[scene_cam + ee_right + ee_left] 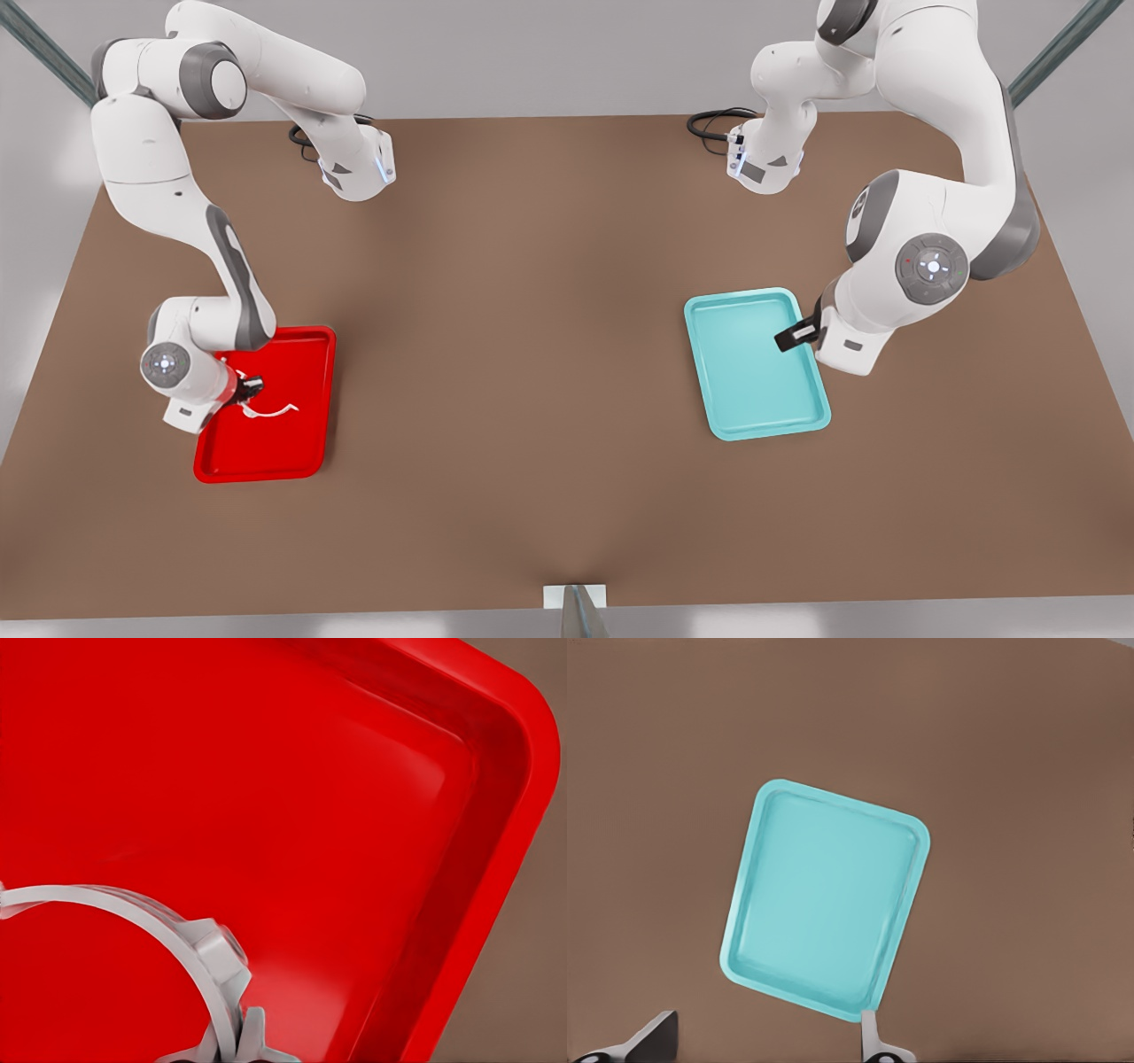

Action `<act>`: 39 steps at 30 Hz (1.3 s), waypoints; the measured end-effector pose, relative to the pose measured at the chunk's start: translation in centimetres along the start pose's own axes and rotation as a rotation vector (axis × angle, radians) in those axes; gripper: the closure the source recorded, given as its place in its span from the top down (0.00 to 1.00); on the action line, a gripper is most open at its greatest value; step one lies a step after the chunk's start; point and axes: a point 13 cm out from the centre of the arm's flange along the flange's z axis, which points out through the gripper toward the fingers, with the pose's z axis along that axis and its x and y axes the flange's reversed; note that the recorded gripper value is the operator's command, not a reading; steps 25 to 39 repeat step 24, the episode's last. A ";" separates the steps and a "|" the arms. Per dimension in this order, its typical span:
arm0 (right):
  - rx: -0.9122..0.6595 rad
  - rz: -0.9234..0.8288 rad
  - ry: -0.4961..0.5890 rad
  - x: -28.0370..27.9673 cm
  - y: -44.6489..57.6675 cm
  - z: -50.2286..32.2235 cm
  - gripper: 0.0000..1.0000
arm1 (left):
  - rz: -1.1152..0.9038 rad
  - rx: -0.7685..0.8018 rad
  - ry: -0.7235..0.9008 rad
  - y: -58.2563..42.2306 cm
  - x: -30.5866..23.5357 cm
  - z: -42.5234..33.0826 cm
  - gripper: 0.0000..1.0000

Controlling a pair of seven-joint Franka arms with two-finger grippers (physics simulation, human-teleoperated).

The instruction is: Take the drainage pipe clamp from the left arm, pass it to the right arm, and place it in the plate on the right side

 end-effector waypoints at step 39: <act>-0.036 0.252 0.058 3.6 9.4 -42.4 1.00 | 0.463 -0.003 0.019 -0.7 0.2 1.0 1.00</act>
